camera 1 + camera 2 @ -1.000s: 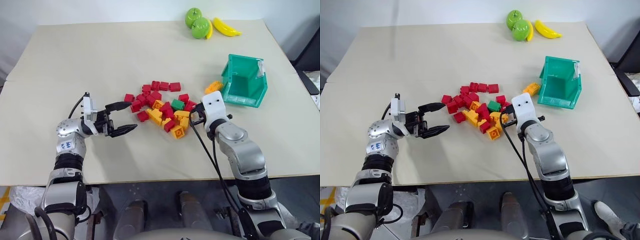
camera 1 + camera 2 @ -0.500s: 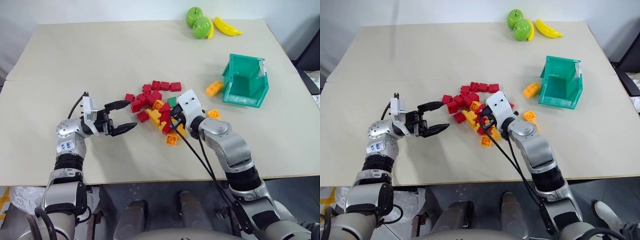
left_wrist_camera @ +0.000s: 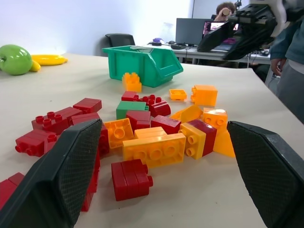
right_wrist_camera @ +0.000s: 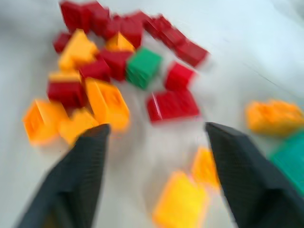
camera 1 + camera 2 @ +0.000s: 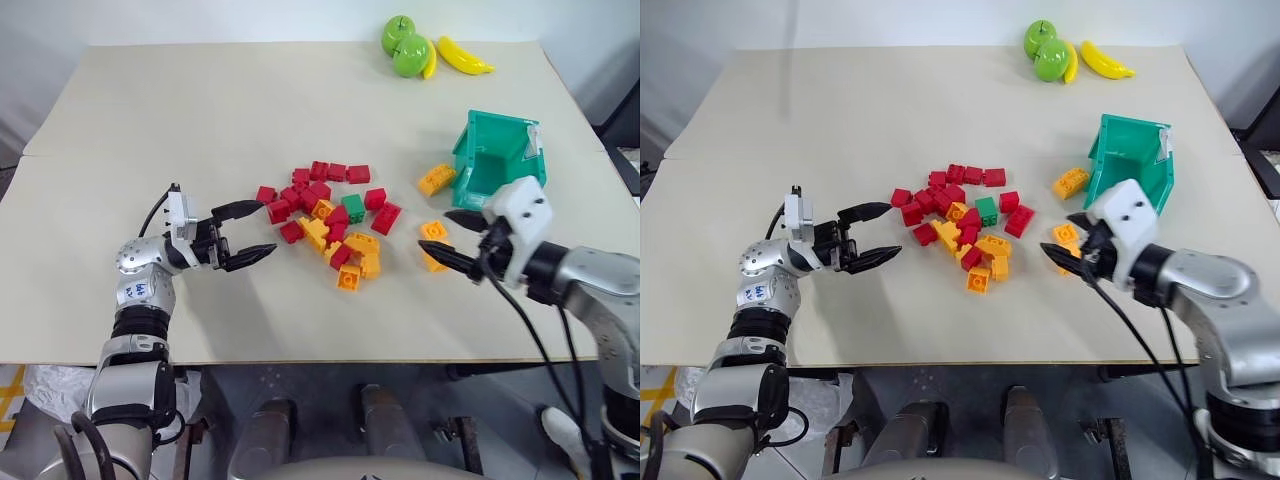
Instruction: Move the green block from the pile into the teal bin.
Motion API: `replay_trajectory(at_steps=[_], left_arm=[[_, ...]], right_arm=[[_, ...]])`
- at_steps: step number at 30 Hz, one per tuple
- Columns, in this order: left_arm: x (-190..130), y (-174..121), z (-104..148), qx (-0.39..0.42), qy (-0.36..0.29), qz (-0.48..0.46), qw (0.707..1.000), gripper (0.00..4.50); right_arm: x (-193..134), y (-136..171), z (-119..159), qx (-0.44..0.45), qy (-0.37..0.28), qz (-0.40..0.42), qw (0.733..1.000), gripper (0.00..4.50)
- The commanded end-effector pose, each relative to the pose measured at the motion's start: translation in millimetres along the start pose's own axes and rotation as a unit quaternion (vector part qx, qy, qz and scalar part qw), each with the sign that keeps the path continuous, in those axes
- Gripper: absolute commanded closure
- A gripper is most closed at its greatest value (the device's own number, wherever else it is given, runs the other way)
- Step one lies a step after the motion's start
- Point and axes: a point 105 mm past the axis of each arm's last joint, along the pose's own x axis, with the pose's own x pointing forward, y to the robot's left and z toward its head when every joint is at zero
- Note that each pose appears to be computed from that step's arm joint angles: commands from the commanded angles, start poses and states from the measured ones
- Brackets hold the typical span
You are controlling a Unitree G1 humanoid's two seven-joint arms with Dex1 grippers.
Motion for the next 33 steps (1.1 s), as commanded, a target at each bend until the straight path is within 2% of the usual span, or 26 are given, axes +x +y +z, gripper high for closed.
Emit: replay_trajectory(at_steps=[1, 6, 14, 21, 30, 33], left_arm=[[1.9, 3.0, 6.8, 0.018, -0.001, -0.006, 1.0, 0.0], [4.4, 3.2, 7.9, 0.02, -0.003, -0.013, 1.0, 0.0], [5.6, -1.5, 9.8, 0.027, -0.001, -0.034, 0.999, 0.0], [-0.7, -6.2, 11.3, 0.037, -0.002, -0.031, 0.999, 0.0], [-7.6, -16.7, 9.7, 0.039, -0.005, -0.007, 0.999, 0.0], [-9.6, -17.3, 9.7, 0.04, -0.003, 0.0, 0.999, 0.0]], right_arm=[[-9.2, -1.6, 12.2, -0.034, -0.011, 0.009, 0.999, 0.02], [9.7, -6.3, 24.1, -0.06, -0.007, 0.036, 0.998, 0.02], [88.5, -20.2, 49.8, -0.09, -0.01, 0.071, 0.993, 0.02], [157.2, -19.1, 36.8, -0.119, 0.053, 0.117, 0.984, 0.02], [194.2, -0.5, 23.1, -0.114, 0.081, 0.16, 0.977, 0.02], [196.7, 2.8, 35.9, -0.082, 0.049, 0.164, 0.982, 0.65]])
